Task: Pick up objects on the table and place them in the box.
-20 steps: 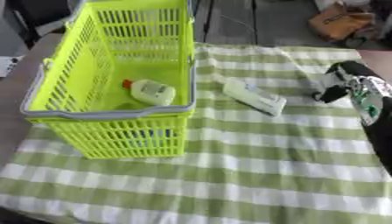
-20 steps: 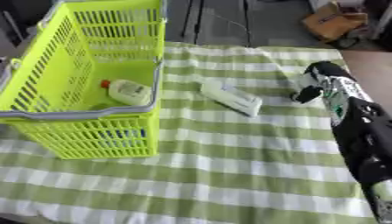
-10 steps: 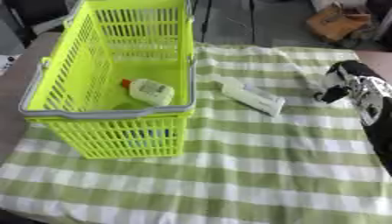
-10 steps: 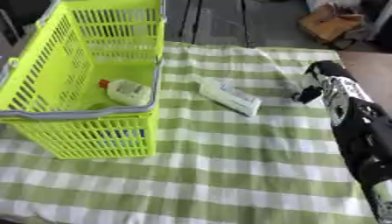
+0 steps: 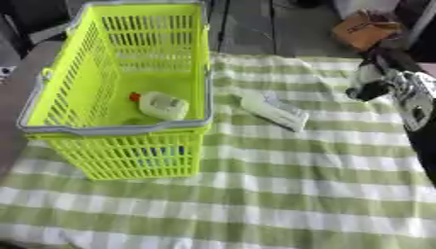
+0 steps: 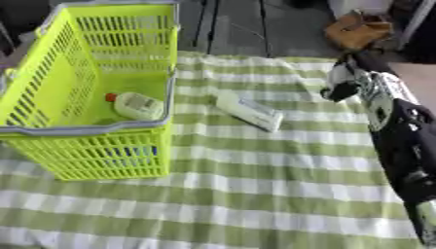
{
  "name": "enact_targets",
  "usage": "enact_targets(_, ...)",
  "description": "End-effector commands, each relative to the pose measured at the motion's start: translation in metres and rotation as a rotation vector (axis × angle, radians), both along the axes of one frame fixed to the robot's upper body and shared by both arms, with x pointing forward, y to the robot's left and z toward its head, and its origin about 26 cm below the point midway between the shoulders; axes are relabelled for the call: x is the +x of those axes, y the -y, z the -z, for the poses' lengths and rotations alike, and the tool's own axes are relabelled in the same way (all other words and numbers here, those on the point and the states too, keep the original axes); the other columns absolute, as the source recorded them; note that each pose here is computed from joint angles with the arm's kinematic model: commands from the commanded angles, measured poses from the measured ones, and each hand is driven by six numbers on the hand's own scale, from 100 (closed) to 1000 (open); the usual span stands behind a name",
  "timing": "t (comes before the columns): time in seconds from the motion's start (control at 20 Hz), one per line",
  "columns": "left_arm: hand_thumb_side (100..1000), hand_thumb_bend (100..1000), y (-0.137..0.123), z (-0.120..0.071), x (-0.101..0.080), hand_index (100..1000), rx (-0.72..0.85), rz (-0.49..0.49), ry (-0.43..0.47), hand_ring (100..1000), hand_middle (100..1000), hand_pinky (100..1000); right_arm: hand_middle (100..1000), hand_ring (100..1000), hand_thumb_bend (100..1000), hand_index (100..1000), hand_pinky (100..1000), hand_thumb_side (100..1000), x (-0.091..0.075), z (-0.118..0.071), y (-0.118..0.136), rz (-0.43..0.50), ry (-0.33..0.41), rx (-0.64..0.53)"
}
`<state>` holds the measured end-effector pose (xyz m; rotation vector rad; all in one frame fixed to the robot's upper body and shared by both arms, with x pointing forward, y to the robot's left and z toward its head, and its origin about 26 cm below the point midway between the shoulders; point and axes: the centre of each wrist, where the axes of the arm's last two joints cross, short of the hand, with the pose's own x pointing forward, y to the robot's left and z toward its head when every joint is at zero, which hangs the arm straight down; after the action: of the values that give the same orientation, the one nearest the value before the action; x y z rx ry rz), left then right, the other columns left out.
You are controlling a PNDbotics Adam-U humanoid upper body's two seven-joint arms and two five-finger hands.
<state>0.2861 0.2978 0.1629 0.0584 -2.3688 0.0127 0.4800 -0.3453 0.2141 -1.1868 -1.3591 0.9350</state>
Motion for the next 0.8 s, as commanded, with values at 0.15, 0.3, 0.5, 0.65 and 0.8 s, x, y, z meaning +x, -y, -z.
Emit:
enact_targets(0.15,874,260,-0.002,-0.008,-0.002,800,0.011,-0.001,0.023,961,861,724,500,380,100,643,100,100,-0.01,-0.058,-0.029,-0.154,0.166,-0.069)
enact_targets(0.3,873,261,-0.002,-0.007,-0.003,800,0.01,0.0,0.019,961,861,724,519,393,100,649,105,100,-0.017,-0.077,-0.05,-0.238,0.223,-0.12)
enact_targets(0.5,872,261,-0.002,-0.006,-0.003,800,0.011,0.0,0.013,961,860,724,534,402,100,653,113,100,-0.028,-0.101,-0.079,-0.336,0.304,-0.211)
enact_targets(0.65,872,262,-0.003,-0.006,-0.003,800,0.013,0.001,0.01,961,860,724,550,413,100,659,120,100,-0.035,-0.113,-0.104,-0.422,0.351,-0.267)
enact_targets(0.8,873,264,-0.002,-0.006,-0.003,800,0.012,0.004,0.005,961,860,724,552,412,100,657,117,100,-0.035,-0.114,-0.127,-0.492,0.362,-0.288)
